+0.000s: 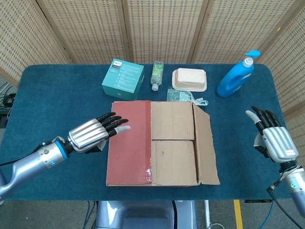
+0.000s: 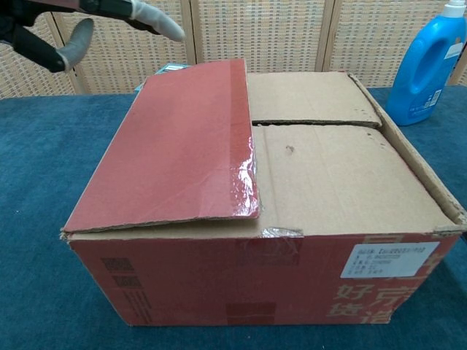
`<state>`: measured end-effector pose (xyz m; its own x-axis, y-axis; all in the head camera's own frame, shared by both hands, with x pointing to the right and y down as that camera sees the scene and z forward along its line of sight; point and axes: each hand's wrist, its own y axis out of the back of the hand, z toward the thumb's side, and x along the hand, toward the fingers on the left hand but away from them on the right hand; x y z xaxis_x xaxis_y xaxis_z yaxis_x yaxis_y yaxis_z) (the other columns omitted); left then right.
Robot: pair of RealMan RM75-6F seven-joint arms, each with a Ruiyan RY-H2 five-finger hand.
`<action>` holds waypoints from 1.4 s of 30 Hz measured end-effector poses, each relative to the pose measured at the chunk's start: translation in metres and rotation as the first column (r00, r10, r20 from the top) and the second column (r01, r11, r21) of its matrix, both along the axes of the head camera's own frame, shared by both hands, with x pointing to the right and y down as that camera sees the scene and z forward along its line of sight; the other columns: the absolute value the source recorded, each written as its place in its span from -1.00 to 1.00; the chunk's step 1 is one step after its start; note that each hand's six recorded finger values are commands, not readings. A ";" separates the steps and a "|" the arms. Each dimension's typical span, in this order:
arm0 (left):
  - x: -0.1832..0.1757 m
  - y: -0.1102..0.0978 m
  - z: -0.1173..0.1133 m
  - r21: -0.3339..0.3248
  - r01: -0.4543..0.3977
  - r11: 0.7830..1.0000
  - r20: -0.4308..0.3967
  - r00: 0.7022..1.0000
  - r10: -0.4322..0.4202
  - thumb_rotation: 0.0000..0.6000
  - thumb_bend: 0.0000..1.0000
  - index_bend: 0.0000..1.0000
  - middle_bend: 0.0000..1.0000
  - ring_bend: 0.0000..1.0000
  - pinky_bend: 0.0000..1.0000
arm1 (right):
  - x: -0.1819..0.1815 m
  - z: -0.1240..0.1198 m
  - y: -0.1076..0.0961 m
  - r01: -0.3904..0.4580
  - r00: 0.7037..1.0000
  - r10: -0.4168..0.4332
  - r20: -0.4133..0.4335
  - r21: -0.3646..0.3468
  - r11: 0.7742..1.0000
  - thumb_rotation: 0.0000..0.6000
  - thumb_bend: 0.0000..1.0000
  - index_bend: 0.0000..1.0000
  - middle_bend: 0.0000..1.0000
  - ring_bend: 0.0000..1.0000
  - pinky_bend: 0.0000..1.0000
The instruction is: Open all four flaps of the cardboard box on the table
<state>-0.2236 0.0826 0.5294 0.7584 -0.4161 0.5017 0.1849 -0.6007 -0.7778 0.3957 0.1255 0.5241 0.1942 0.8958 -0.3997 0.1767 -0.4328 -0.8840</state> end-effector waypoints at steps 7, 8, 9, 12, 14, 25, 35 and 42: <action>0.048 -0.001 0.004 -0.029 -0.102 0.994 -0.025 0.994 0.102 0.74 1.00 -0.83 -1.00 -1.00 -1.00 | 0.005 -0.001 0.005 -0.018 1.000 0.018 -0.003 0.000 1.000 1.00 1.00 -0.99 -0.99 -1.00 -1.00; 0.054 0.000 0.005 -0.032 -0.114 0.993 -0.031 0.993 0.113 0.74 1.00 -0.82 -1.00 -1.00 -1.00 | 0.005 -0.002 0.006 -0.020 1.000 0.020 -0.005 0.001 1.000 1.00 1.00 -0.99 -0.99 -1.00 -1.00; 0.062 0.001 0.006 -0.037 -0.128 0.991 -0.037 0.991 0.126 0.74 1.00 -0.81 -0.99 -1.00 -1.00 | 0.006 -0.002 0.006 -0.021 1.000 0.021 -0.005 0.001 1.000 1.00 1.00 -0.99 -0.99 -1.00 -1.00; 0.080 0.003 0.009 -0.056 -0.149 0.987 -0.053 0.988 0.146 0.74 1.00 -0.77 -0.95 -1.00 -1.00 | 0.007 -0.004 0.006 -0.025 1.000 0.025 -0.006 0.002 1.000 1.00 1.00 -0.99 -0.99 -1.00 -1.00; 0.091 0.004 0.011 -0.071 -0.157 0.985 -0.063 0.986 0.153 0.73 1.00 -0.74 -0.90 -1.00 -1.00 | 0.008 -0.004 0.006 -0.026 1.000 0.026 -0.004 0.002 1.000 1.00 1.00 -0.99 -0.99 -1.00 -1.00; 0.127 0.006 0.026 -0.119 -0.175 0.977 -0.075 0.983 0.167 0.74 1.00 -0.49 -0.57 -0.85 -0.95 | 0.016 -0.005 0.007 -0.047 0.999 0.047 -0.001 0.002 0.999 1.00 1.00 -0.99 -0.99 -1.00 -1.00; 0.128 0.007 0.042 -0.146 -0.157 0.977 -0.039 0.988 0.152 0.74 1.00 -0.35 -0.41 -0.73 -0.88 | 0.022 -0.004 0.007 -0.063 0.998 0.063 0.001 -0.002 0.998 1.00 1.00 -0.99 -0.99 -1.00 -1.00; 0.122 0.006 0.045 -0.150 -0.141 0.979 -0.022 0.990 0.140 0.73 1.00 -0.30 -0.34 -0.69 -0.88 | 0.022 -0.002 0.006 -0.067 0.998 0.067 0.010 -0.004 0.998 1.00 1.00 -0.99 -0.99 -1.00 -1.00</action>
<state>-0.1013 0.0881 0.5744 0.8099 -0.2255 0.5415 0.2674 -0.6797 -0.6830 0.4178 0.1313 0.5217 0.1381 0.9056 -0.4010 0.2146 -0.4227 -0.8805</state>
